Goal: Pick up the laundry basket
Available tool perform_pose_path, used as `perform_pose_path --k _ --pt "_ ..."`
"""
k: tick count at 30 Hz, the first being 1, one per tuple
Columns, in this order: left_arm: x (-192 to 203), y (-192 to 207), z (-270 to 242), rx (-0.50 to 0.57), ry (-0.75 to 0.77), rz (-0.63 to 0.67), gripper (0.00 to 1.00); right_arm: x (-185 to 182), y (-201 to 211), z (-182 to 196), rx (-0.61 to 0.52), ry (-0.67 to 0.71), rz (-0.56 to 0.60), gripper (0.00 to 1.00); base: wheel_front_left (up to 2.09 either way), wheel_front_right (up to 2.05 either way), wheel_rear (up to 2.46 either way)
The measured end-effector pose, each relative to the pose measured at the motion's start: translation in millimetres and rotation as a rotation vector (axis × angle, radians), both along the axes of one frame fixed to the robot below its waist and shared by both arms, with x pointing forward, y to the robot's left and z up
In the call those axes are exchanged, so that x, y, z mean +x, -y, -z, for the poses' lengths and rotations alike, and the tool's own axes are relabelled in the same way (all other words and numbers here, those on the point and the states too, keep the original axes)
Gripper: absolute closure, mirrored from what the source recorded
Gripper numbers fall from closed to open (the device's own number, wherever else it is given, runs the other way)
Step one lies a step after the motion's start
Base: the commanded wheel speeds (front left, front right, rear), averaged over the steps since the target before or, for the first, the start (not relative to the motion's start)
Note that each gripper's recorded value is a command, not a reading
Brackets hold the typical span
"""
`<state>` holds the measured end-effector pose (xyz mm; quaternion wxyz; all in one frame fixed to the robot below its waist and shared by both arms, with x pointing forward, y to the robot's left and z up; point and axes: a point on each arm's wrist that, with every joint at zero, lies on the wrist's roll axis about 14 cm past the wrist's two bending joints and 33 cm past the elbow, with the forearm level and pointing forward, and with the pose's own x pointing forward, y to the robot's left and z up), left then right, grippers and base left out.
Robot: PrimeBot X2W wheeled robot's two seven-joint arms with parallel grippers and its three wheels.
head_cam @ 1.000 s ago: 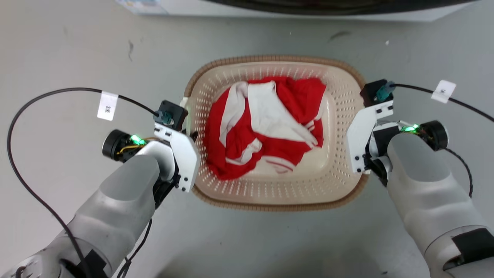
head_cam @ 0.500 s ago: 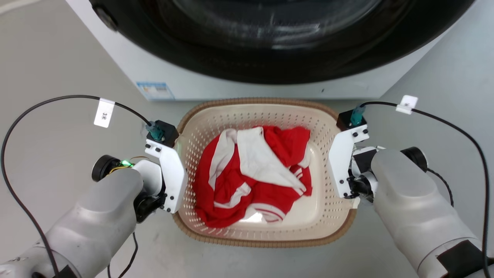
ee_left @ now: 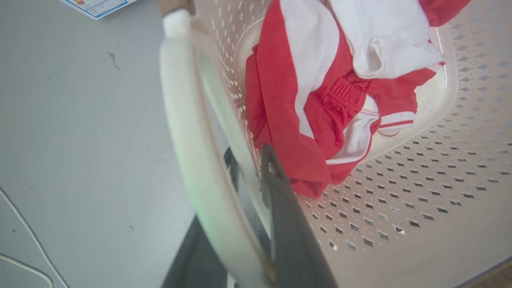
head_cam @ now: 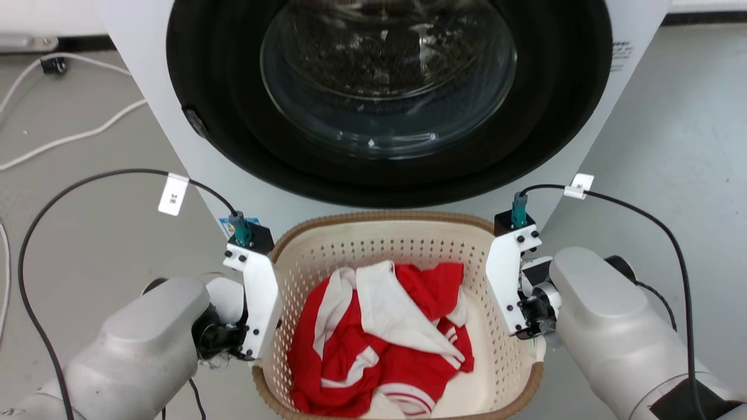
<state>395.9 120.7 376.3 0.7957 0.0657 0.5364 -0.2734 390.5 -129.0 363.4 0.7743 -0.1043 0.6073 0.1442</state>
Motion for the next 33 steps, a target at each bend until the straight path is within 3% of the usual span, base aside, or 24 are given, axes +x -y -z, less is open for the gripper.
perform_pose_path --k 15,33 --pt "-33 3 -25 0.023 -0.046 0.020 1.00 -23 4 -30 -0.017 0.013 0.002 1.00 0.00 0.00 0.00" --pt "-45 4 -18 0.025 -0.100 0.010 1.00 -31 2 -27 -0.027 -0.017 -0.015 1.00 0.00 0.00 0.00"
